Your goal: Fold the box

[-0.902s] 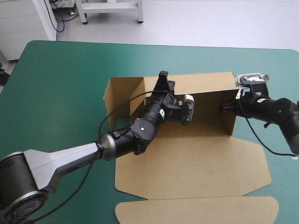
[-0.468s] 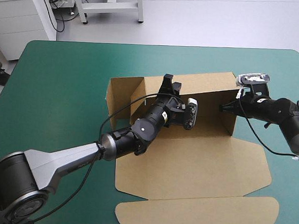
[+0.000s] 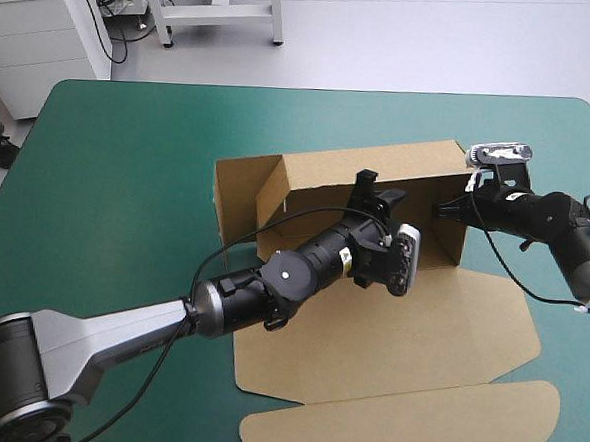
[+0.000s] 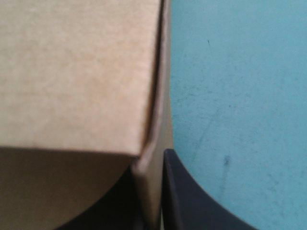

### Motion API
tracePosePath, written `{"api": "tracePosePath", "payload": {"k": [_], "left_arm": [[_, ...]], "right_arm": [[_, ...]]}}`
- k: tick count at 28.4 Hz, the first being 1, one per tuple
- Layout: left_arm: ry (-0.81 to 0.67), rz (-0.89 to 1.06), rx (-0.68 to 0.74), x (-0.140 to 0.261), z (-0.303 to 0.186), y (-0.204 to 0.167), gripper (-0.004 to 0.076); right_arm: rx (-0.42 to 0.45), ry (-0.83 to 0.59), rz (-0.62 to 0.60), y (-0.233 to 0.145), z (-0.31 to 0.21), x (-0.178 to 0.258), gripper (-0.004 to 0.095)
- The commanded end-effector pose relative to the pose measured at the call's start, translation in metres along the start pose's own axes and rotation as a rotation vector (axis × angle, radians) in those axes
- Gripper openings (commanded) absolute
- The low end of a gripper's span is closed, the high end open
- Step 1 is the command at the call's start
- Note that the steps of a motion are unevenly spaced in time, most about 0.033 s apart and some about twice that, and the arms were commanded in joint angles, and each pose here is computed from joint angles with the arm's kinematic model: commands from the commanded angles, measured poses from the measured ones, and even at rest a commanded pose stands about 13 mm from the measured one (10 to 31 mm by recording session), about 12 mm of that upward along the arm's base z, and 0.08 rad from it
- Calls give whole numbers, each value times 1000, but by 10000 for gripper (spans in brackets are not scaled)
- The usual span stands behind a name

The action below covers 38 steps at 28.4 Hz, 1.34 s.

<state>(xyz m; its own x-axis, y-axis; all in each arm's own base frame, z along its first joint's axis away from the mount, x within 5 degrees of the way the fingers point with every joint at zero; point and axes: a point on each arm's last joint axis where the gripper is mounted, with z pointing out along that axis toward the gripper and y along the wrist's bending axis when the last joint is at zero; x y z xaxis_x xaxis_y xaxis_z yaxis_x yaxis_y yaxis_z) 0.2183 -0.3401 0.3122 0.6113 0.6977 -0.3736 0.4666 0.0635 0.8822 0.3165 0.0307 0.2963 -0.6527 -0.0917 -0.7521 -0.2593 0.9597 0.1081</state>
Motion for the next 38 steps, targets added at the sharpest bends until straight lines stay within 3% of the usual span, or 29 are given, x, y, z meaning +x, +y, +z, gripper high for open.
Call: {"api": "tracePosePath", "payload": {"k": [1,5,7,9,16,24,31,38], "left_arm": [[-103,-25,-88,-30,-34,28,358],[-129,-108,-142,-45,-55,37,253],[-94,-145,-207,-43,-65,48,154],[-44,-161,-283,-37,-75,60,1],[12,-313,-441,0,-108,114,-1],[255,-689,-659,106,-139,176,-1],[427,-953,-729,175,-181,187,-1],[699,-1142,-616,225,-211,169,-1]], "right_arm": [[-15,-80,65,5,-11,-14,2],[-16,-79,75,5,-11,-14,2],[-17,-78,95,5,-11,-14,2],[-21,-74,102,6,-11,-14,2],[-70,-34,142,11,-18,-20,2],[-90,55,147,18,-44,-44,2],[-116,199,149,21,-46,-48,2],[-134,331,90,43,-10,-50,2]]}}
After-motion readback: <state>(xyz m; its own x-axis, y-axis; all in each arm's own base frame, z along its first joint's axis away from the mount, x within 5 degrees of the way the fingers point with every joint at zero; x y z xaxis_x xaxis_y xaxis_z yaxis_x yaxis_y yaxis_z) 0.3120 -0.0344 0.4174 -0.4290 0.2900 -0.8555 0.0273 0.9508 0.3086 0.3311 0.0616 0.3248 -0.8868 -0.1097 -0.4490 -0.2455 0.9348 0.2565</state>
